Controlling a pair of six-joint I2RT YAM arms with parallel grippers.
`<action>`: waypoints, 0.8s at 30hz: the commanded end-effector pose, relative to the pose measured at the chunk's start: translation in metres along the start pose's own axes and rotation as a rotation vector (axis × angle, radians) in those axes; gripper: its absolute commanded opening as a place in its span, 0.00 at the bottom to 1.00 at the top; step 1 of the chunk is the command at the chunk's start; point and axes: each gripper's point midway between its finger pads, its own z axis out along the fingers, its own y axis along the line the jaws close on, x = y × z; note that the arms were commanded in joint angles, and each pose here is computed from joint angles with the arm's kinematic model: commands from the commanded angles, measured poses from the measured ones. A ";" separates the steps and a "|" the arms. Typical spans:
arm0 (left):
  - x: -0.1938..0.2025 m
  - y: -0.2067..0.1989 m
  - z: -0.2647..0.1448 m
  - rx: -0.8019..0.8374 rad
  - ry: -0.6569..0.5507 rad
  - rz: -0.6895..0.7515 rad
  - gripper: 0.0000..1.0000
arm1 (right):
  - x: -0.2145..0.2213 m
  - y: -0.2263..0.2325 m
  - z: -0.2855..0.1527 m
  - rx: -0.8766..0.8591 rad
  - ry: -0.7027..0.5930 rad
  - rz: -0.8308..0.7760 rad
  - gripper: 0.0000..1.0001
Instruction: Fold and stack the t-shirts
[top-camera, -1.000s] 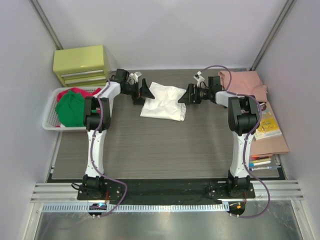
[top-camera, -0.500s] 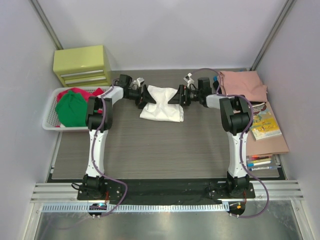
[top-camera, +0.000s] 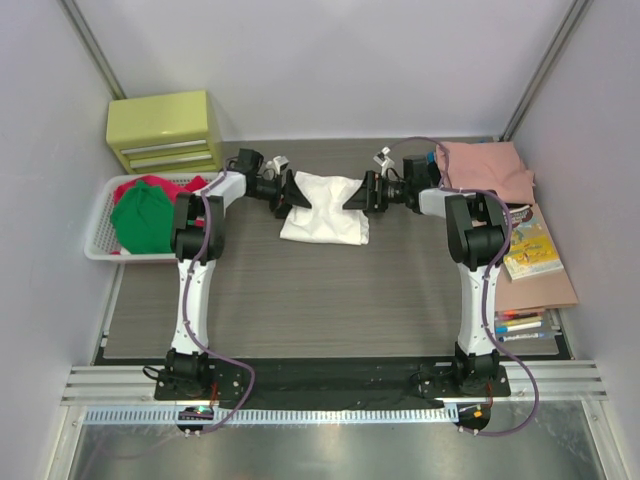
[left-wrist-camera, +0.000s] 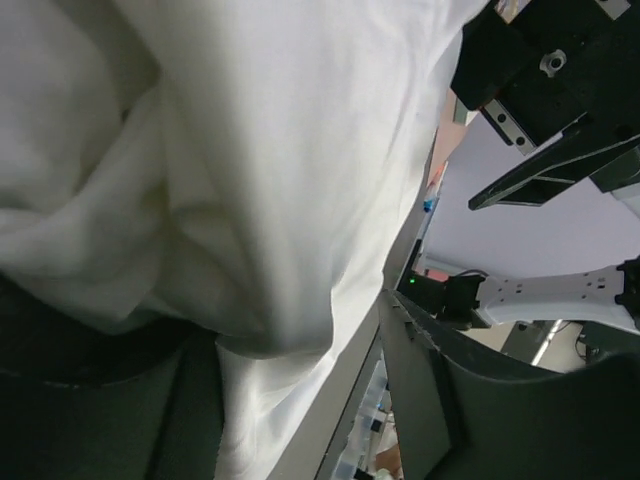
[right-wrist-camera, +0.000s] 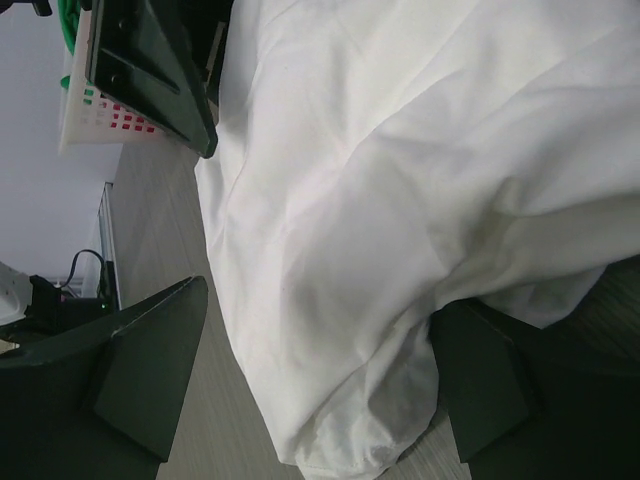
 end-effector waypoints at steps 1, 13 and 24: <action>0.006 0.030 0.004 -0.068 0.006 -0.048 0.53 | 0.021 -0.009 0.003 0.030 0.053 0.067 0.85; 0.011 0.041 0.009 -0.063 0.022 -0.082 0.00 | 0.037 -0.025 0.012 0.043 0.095 0.123 0.11; 0.012 0.051 0.006 -0.100 0.018 -0.064 0.85 | 0.048 -0.034 0.008 0.075 0.104 0.107 1.00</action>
